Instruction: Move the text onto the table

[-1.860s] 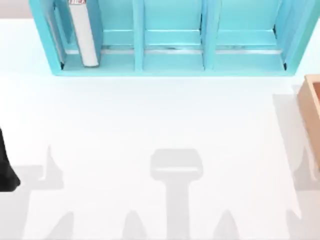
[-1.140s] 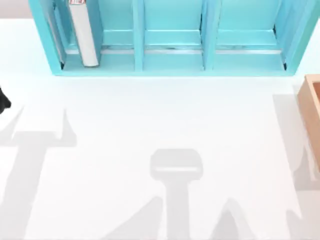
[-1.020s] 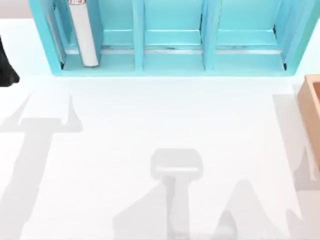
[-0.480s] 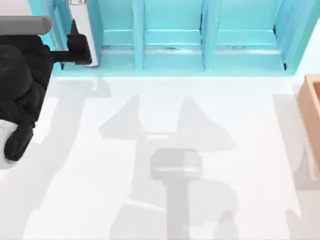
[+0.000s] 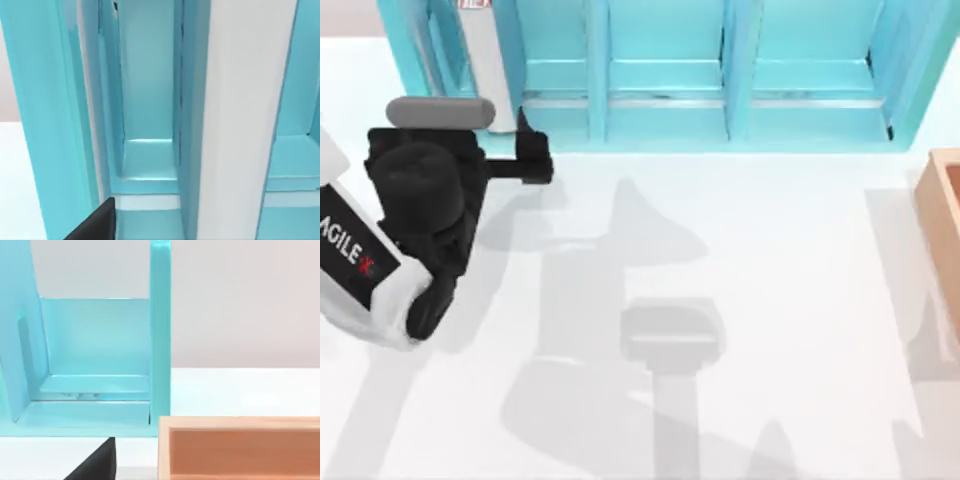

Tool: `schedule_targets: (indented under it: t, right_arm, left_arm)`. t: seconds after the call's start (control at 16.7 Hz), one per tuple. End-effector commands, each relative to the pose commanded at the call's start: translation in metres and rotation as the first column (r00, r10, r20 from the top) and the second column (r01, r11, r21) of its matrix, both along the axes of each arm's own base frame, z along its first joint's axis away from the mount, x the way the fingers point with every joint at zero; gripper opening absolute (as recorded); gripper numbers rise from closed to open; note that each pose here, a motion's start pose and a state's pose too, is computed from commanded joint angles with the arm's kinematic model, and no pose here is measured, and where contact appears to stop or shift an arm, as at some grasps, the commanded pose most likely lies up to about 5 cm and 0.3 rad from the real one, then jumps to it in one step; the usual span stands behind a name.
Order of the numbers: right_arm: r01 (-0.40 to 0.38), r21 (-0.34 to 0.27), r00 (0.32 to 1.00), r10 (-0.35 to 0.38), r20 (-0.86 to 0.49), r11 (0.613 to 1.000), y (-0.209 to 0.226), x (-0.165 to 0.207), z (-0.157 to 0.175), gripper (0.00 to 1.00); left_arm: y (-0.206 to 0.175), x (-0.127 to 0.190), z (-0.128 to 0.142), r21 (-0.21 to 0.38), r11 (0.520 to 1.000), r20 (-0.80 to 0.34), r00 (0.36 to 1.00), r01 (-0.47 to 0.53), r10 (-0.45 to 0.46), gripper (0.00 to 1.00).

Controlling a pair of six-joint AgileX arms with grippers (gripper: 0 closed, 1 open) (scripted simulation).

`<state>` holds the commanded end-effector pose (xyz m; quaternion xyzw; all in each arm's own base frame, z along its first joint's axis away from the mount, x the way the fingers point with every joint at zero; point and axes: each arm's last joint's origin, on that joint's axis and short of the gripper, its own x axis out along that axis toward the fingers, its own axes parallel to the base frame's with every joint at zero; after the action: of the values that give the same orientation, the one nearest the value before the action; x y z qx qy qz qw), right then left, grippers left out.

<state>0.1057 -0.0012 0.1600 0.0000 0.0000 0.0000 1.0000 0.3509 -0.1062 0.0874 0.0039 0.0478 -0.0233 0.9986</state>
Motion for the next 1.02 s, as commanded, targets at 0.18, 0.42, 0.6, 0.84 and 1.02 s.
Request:
schedule_targets:
  t: [0.18, 0.42, 0.6, 0.84, 1.02]
  right_arm:
    - [0.0, 0.0, 1.0, 0.0, 0.0, 1.0, 0.0, 0.0, 0.0, 1.0]
    - [0.0, 0.0, 1.0, 0.0, 0.0, 1.0, 0.0, 0.0, 0.0, 1.0]
    - [0.0, 0.0, 1.0, 0.0, 0.0, 1.0, 0.0, 0.0, 0.0, 1.0]
    - [0.0, 0.0, 1.0, 0.0, 0.0, 1.0, 0.0, 0.0, 0.0, 1.0]
    - [0.0, 0.0, 1.0, 0.0, 0.0, 1.0, 0.0, 0.0, 0.0, 1.0]
  left_arm:
    - [0.0, 0.0, -0.001, 0.0, 1.0, 0.0, 1.0, 0.0, 0.0, 1.0]
    - [0.001, 0.003, -0.001, 0.001, 1.0, -0.003, 1.0, -0.002, 0.002, 1.0]
    - [-0.002, 0.024, -0.003, 0.0, 1.0, 0.0, 1.0, 0.0, 0.0, 1.0]
    - [-0.005, 0.065, -0.008, 0.0, 1.0, 0.001, 1.0, 0.0, 0.0, 1.0]
    - [-0.005, 0.091, -0.009, 0.0, 1.0, 0.002, 1.0, 0.0, 0.0, 1.0]
